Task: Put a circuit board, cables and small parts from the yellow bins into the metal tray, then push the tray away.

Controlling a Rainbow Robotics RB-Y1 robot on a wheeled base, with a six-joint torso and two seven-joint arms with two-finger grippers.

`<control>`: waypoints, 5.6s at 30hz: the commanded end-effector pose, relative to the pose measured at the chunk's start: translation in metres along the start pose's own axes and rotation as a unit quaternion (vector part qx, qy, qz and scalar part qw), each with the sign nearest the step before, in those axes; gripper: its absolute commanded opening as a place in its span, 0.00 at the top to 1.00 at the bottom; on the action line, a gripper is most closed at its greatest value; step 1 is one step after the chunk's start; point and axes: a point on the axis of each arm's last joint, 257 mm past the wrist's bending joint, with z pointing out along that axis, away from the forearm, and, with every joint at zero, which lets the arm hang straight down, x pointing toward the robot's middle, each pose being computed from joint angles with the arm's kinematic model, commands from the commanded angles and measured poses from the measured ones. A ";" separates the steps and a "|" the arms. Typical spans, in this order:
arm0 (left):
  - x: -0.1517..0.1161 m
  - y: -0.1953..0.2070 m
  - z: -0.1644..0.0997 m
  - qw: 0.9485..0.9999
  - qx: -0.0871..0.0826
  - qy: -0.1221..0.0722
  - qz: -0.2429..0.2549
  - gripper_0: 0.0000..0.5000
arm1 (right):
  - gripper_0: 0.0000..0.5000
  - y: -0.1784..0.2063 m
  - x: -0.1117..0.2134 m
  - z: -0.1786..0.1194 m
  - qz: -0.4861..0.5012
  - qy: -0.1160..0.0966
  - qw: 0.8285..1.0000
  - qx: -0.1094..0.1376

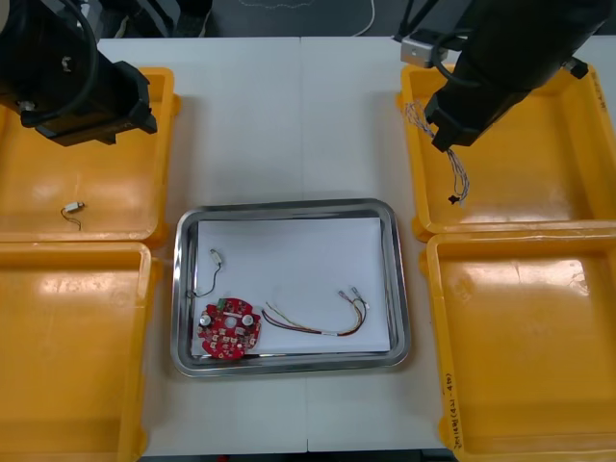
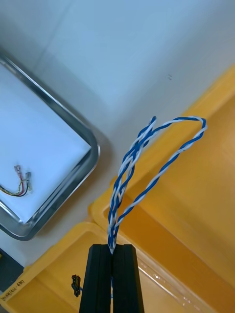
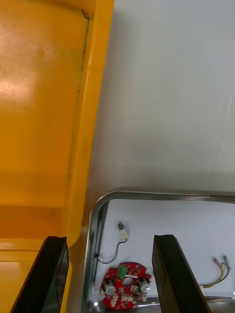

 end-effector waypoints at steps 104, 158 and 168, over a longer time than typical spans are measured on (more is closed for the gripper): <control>0.031 0.199 0.158 0.975 -0.061 0.069 0.203 0.00 | 0.00 0.167 -0.033 0.105 -0.319 0.001 0.946 0.052; -0.005 0.148 0.027 0.978 -0.042 0.040 0.202 1.00 | 0.00 -0.003 0.165 -0.011 0.182 0.025 0.982 0.029; -0.004 0.121 0.001 0.984 -0.041 0.017 0.173 1.00 | 0.00 -0.019 0.192 -0.012 0.257 0.019 0.965 0.050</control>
